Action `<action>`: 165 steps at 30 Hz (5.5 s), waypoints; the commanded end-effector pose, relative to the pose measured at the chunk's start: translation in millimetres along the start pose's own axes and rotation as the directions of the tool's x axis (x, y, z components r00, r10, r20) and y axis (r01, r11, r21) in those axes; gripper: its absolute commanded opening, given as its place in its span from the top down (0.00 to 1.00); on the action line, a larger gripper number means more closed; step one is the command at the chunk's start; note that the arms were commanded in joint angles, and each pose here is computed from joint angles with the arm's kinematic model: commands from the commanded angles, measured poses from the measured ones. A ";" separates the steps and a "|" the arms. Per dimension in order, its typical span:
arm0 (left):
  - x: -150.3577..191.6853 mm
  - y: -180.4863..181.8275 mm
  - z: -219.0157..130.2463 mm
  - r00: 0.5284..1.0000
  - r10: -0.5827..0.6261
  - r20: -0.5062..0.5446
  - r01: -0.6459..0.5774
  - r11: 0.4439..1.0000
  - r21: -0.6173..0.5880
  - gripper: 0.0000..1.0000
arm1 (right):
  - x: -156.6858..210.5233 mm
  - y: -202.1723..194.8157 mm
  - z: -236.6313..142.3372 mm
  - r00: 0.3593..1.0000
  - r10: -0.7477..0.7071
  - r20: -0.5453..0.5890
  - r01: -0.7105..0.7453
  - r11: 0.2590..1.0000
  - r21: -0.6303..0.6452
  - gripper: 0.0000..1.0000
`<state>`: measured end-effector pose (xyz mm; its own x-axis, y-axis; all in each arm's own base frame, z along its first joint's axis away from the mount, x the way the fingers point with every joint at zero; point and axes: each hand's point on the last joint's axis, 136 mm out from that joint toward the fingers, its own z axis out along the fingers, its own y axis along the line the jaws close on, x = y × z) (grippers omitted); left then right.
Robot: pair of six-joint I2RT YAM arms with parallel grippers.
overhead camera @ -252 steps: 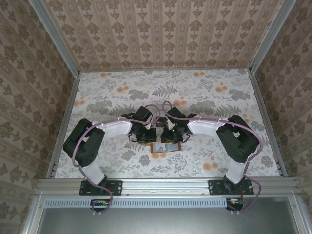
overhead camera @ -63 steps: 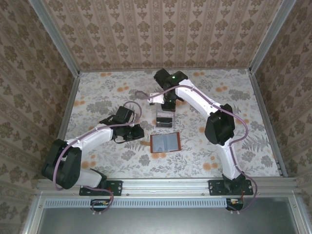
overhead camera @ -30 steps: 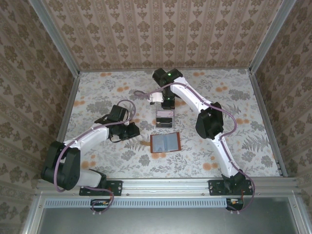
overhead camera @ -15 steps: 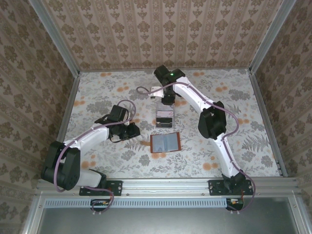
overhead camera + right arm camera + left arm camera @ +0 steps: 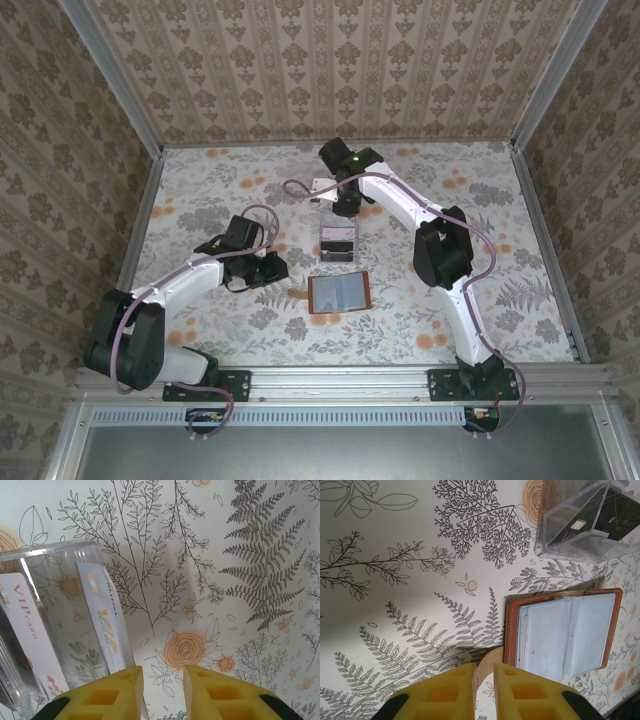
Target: Take the credit cards out of the card holder
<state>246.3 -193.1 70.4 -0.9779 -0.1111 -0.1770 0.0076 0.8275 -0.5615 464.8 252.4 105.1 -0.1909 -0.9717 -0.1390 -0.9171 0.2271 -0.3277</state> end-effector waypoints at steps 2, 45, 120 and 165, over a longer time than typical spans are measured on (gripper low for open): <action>3.2 -5.2 0.7 1.000 0.017 -0.019 -0.017 1.000 0.015 0.82 | -2.8 7.2 -3.0 1.000 -0.008 0.012 0.008 1.000 -0.022 0.70; 7.0 -25.7 4.6 0.996 0.073 -0.051 -0.072 0.997 0.021 0.82 | -10.8 12.5 6.0 0.998 -0.018 0.054 0.020 0.998 -0.051 0.69; 43.6 -24.5 54.8 0.965 0.161 -0.205 -0.184 0.978 -0.098 0.89 | -14.0 93.6 -108.2 0.358 0.903 0.239 -0.769 0.430 -0.473 0.78; 72.5 -14.3 67.2 0.963 0.136 -0.232 -0.160 0.983 -0.090 0.91 | -15.4 251.4 3.3 0.300 0.886 -0.353 -0.867 0.099 -0.489 0.81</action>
<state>199.7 -261.0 18.9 -0.9847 0.1421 -0.1007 0.1729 0.8654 -0.4703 238.2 328.6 31.1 -0.9940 -0.1090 -0.0078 -0.0925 0.8010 0.5914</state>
